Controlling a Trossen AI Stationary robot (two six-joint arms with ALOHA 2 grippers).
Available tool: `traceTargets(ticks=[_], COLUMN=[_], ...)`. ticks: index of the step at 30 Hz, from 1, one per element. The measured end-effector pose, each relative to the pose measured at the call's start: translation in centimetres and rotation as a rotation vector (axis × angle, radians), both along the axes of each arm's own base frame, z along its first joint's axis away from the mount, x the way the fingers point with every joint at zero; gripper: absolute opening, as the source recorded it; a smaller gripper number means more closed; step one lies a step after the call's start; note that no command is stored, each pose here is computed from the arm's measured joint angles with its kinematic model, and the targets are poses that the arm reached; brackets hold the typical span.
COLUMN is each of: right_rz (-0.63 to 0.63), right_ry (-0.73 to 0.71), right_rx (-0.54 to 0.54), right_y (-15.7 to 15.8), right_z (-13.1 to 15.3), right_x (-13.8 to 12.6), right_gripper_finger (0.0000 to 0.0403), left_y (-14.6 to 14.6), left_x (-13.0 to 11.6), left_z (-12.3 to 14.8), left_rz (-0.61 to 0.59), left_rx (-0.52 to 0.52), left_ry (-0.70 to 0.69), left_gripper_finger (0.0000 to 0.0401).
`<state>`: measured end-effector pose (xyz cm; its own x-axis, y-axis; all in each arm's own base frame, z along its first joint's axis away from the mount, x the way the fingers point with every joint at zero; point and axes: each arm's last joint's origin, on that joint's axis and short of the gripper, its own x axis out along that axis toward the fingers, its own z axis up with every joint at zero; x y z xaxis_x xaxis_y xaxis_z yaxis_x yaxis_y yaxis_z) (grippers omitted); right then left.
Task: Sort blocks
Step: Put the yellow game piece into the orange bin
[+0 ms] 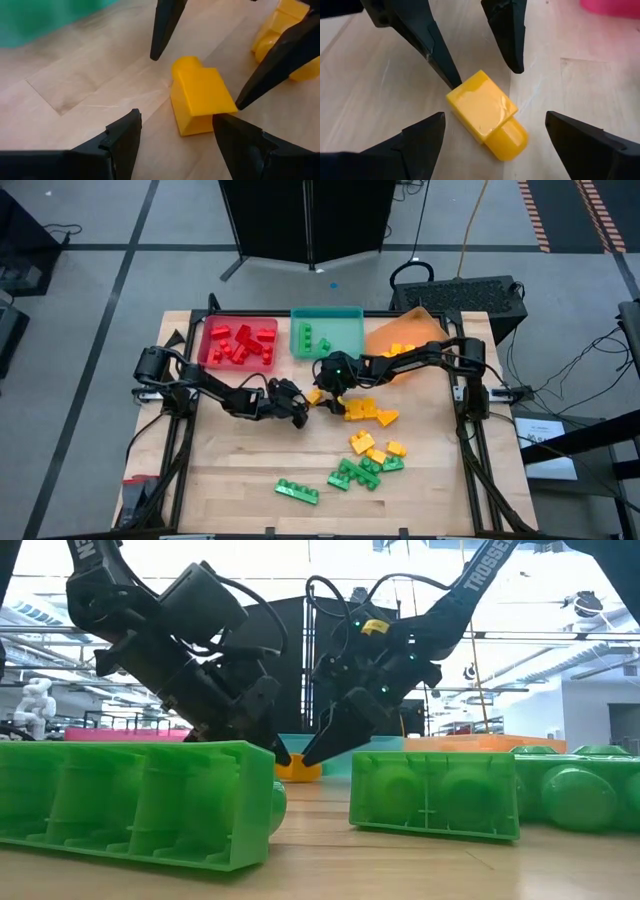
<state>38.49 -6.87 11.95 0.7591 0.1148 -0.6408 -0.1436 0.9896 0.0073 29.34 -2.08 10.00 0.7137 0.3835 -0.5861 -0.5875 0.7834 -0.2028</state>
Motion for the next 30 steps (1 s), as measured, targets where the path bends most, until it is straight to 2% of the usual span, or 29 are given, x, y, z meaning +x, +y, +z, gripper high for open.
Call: traceTargets(ticks=[7,15,21,30], right_rz=[0.004,0.004,0.003,-0.057], right_ry=[-0.001,0.017,0.038,0.107], right_rx=[-0.005,0.000,0.004,0.047], right_y=[0.0,0.1,0.1,0.0], right_z=[0.0,-0.1,-0.8,-2.8], right_x=[0.0,-0.1,-0.1,-0.1], right_gripper_finger=[0.0338,0.0338,0.0338,0.0329], left_y=[-0.1,-0.5,-0.7,-0.5], left_x=[0.1,1.5,2.6,2.8], left_z=[0.0,-1.9,-1.7,-1.6], left_rz=[-0.016,-0.076,-0.053,-0.092], left_rx=[-0.021,-0.071,-0.038,-0.028], left_ry=[-0.006,-0.053,-0.060,-0.044], left_gripper_finger=[0.0246,0.0246,0.0246,0.0246])
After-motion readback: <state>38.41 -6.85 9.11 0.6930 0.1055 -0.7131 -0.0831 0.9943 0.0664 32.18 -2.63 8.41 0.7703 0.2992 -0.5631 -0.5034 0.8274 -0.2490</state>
